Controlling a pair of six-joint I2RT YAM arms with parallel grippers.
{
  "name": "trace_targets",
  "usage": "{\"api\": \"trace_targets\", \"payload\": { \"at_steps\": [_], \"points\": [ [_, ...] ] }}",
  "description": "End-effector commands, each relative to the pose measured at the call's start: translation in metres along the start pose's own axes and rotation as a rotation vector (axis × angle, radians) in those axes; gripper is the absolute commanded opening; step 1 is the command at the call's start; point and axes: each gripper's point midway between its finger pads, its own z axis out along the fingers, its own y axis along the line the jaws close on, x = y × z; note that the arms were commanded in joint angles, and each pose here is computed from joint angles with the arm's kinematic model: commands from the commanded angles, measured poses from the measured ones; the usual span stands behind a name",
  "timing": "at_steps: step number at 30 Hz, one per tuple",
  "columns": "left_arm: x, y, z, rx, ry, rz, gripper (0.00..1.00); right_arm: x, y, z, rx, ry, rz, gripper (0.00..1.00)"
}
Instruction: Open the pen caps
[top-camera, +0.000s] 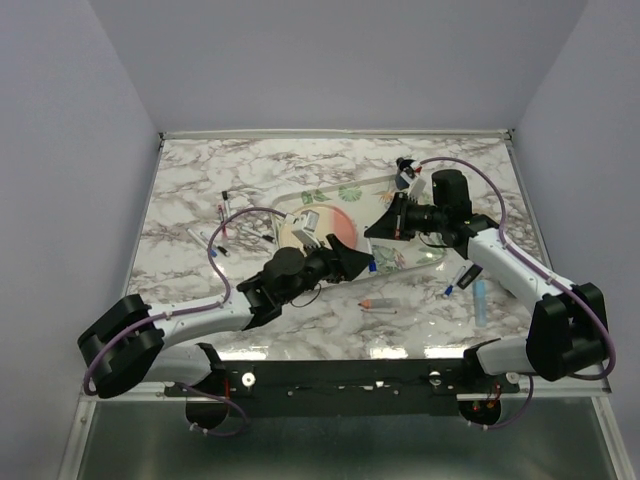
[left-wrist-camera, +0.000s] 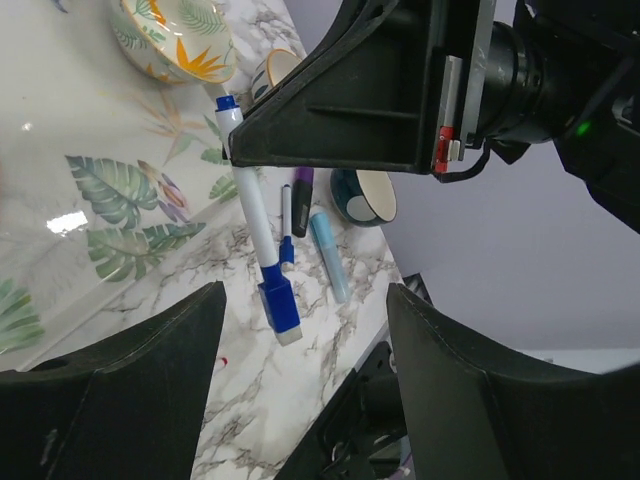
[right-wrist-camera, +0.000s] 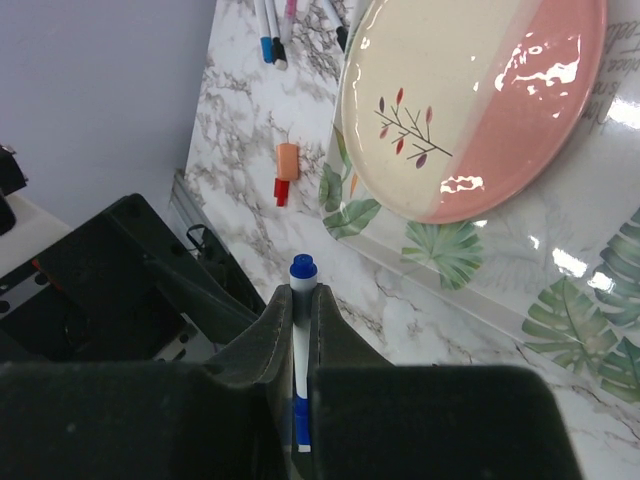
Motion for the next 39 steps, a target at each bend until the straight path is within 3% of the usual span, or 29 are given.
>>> {"api": "trace_targets", "payload": {
  "at_steps": [1, 7, 15, 18, 22, 27, 28, 29, 31, 32, 33, 35, 36, 38, 39],
  "points": [
    [0.006, 0.013, 0.019, -0.125, -0.013, -0.028, 0.7, -0.009, 0.011, -0.004, -0.037, -0.044, -0.006, 0.01],
    [0.02, 0.019, 0.023, -0.219, 0.012, 0.025, 0.65, -0.01, 0.01, -0.004, -0.036, -0.048, 0.009, 0.01],
    [0.022, 0.027, 0.031, -0.318, 0.015, 0.108, 0.49, -0.009, 0.008, -0.004, -0.033, -0.052, 0.009, 0.01],
    [0.023, 0.028, 0.034, -0.343, 0.023, 0.134, 0.39, -0.008, 0.007, -0.005, -0.031, -0.054, 0.009, 0.01],
    [0.028, 0.027, 0.035, -0.337, 0.058, 0.152, 0.03, -0.011, 0.009, -0.008, -0.028, -0.065, -0.001, 0.01],
    [0.03, 0.021, 0.029, -0.281, 0.1, 0.173, 0.0, -0.018, 0.011, -0.014, -0.032, -0.086, -0.055, 0.03],
    [0.029, 0.022, 0.025, -0.26, 0.104, 0.173, 0.0, -0.023, 0.014, -0.017, -0.033, -0.089, -0.085, 0.09],
    [0.036, 0.015, 0.021, -0.203, 0.155, 0.162, 0.0, -0.026, 0.018, -0.02, -0.038, -0.087, -0.121, 0.24],
    [0.027, 0.017, 0.013, -0.152, 0.166, 0.137, 0.0, -0.032, 0.026, -0.028, -0.052, -0.065, -0.269, 0.38],
    [0.027, 0.016, 0.01, -0.116, 0.191, 0.142, 0.0, -0.032, 0.028, -0.031, -0.055, -0.051, -0.33, 0.49],
    [0.033, 0.012, 0.003, -0.069, 0.241, 0.13, 0.0, -0.027, 0.035, -0.035, -0.126, -0.017, -0.53, 0.54],
    [0.03, 0.015, -0.009, -0.032, 0.273, 0.144, 0.0, -0.009, 0.048, -0.049, -0.217, 0.063, -0.699, 0.66],
    [0.035, 0.008, -0.016, 0.026, 0.322, 0.146, 0.0, -0.002, 0.058, -0.056, -0.317, 0.065, -0.892, 0.68],
    [0.034, 0.006, -0.027, 0.062, 0.348, 0.151, 0.0, 0.02, 0.064, -0.071, -0.368, 0.096, -1.004, 0.69],
    [0.035, 0.004, -0.031, 0.081, 0.371, 0.169, 0.0, 0.02, 0.065, -0.073, -0.397, 0.07, -1.159, 0.7]
  ]
}}
